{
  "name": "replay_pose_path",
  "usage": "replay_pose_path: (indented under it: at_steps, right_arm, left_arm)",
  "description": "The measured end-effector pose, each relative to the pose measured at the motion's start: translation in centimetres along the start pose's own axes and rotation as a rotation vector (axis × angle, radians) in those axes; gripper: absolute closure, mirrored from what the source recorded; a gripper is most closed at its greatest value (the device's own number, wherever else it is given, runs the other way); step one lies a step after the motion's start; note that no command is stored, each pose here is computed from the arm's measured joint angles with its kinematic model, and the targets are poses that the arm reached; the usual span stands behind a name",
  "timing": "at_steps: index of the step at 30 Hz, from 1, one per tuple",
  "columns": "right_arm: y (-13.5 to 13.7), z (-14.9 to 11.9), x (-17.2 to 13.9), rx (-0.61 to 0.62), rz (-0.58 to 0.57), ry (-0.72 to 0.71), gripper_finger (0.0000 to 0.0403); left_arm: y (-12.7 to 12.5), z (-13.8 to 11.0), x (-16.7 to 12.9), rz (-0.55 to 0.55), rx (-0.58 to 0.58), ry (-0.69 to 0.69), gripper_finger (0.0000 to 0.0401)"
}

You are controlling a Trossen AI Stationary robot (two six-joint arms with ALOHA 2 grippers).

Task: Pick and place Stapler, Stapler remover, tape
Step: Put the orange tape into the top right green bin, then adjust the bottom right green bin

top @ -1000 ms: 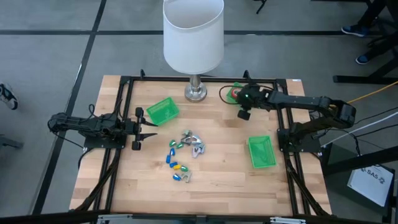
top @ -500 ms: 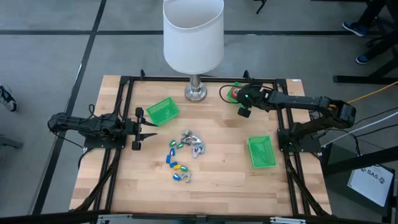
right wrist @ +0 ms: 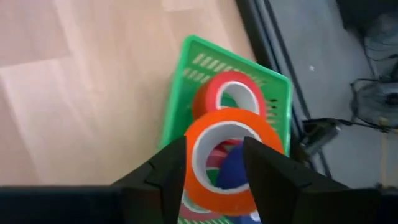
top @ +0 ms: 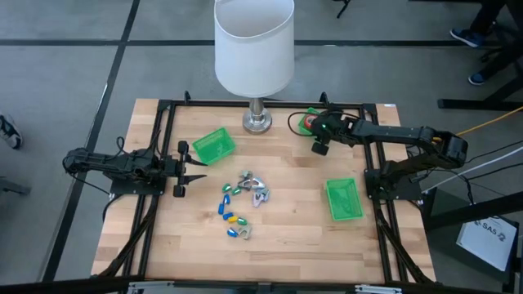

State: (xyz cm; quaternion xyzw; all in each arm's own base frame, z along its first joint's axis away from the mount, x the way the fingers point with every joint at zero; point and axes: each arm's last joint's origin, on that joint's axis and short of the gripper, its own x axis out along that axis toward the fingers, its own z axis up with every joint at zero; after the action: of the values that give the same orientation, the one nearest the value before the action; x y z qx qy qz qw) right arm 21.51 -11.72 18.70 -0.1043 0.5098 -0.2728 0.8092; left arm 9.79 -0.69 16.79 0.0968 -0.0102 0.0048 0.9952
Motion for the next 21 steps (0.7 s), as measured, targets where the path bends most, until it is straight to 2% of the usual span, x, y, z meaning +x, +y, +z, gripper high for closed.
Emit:
replay_pose_path:
  at_steps: [8,15,21]
  right_arm:
    - [0.3,0.1,0.0,0.002,0.086,-0.028,0.0242]
    - [0.2,0.3,-0.1,0.002,0.085,-0.043,0.0242]
    - [-0.5,1.8,-0.9,0.018,0.109,-0.093,0.0242]
  left_arm:
    - [0.0,0.0,0.0,0.000,0.000,0.000,0.0244]
    - [0.0,0.0,0.0,0.000,0.000,0.000,0.0244]
    - [0.0,0.0,0.0,0.000,0.000,0.000,0.0244]
